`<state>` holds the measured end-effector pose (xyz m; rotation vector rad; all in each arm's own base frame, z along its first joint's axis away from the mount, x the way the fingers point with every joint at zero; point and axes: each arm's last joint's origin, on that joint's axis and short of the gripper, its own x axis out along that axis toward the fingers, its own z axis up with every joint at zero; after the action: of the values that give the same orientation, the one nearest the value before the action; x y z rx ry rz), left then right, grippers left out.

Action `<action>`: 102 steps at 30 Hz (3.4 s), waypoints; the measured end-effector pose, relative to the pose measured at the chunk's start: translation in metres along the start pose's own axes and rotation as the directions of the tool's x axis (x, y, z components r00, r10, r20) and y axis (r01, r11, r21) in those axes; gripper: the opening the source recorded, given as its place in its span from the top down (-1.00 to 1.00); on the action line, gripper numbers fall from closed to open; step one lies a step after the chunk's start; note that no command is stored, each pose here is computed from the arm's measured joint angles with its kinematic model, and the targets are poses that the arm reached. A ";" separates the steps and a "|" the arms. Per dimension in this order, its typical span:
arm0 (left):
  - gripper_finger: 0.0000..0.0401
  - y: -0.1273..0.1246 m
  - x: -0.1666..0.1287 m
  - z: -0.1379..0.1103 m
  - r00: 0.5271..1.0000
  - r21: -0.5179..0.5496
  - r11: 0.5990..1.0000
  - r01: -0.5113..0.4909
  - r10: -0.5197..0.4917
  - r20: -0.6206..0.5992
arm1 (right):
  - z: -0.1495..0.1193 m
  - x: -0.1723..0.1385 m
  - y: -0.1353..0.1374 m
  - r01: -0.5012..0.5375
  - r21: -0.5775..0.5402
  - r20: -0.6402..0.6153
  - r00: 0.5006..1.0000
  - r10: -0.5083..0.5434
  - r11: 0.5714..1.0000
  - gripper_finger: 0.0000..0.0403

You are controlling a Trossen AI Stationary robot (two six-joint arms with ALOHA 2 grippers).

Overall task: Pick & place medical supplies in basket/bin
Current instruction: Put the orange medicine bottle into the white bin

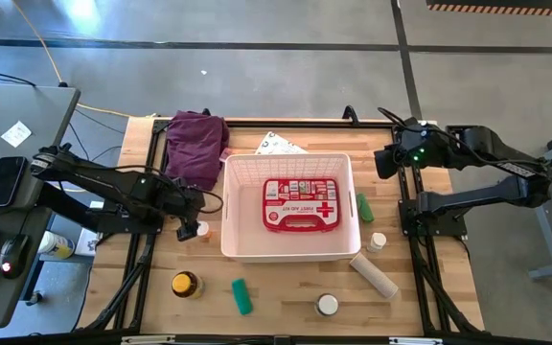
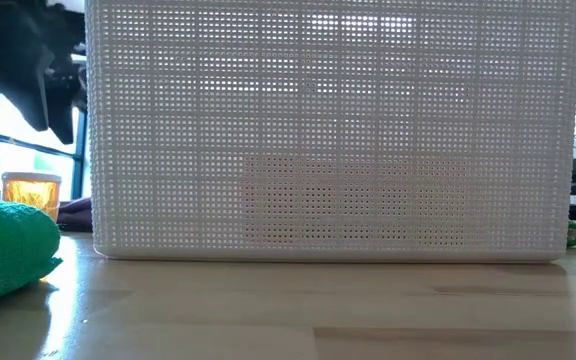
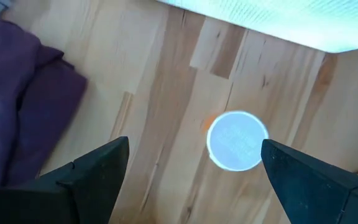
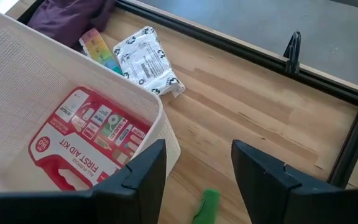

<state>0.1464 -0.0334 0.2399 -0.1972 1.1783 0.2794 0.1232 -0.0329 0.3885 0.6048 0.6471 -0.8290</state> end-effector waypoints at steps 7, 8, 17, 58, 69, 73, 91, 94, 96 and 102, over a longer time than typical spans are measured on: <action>-0.99 0.003 0.015 -0.011 1.000 0.002 1.000 0.017 -0.017 0.002 | -0.002 0.001 -0.002 0.028 0.038 -0.019 0.999 -0.027 0.999 0.14; -0.99 0.003 0.016 -0.011 1.000 0.004 1.000 0.022 -0.022 0.012 | -0.002 0.001 -0.002 0.036 0.044 -0.024 0.999 -0.035 0.998 0.14; -0.99 0.004 0.021 -0.015 0.997 0.013 0.999 0.049 -0.050 0.058 | -0.002 0.006 0.001 0.054 0.060 -0.051 0.997 -0.051 0.997 0.14; -0.99 -0.016 0.052 -0.002 0.991 0.046 0.992 0.120 -0.117 -0.068 | -0.003 0.021 0.010 0.099 -0.004 -0.120 0.988 -0.099 0.995 0.14; -0.99 -0.017 0.052 0.000 0.990 0.041 0.990 0.133 -0.130 -0.058 | -0.003 0.021 0.010 0.097 -0.004 -0.124 0.988 -0.096 0.995 0.14; -0.99 -0.016 0.056 -0.004 0.988 0.075 0.987 0.141 -0.136 -0.068 | -0.003 0.021 0.010 0.096 -0.004 -0.124 0.988 -0.096 0.995 0.14; -0.88 -0.025 0.048 0.001 0.960 0.347 0.896 0.278 -0.259 -0.101 | -0.005 0.020 0.012 0.055 -0.037 -0.157 0.986 -0.060 0.998 0.14; -0.82 -0.021 0.053 0.001 0.986 0.291 0.943 0.160 -0.140 -0.090 | -0.008 0.018 0.015 0.038 -0.062 -0.157 0.986 -0.047 0.997 0.14; -0.79 -0.019 0.055 -0.001 0.992 0.235 0.967 0.097 -0.075 -0.099 | -0.010 0.017 0.018 0.023 -0.079 -0.160 0.986 -0.036 0.997 0.14; -0.87 -0.022 0.062 -0.003 0.973 -0.053 0.993 0.108 -0.116 -0.198 | -0.015 0.014 0.023 0.011 -0.128 -0.138 0.990 -0.029 0.992 0.14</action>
<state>0.1722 -0.0487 0.1816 -0.3340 1.3562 0.1878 0.1446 -0.0161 0.3741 0.5448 0.8288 -0.7620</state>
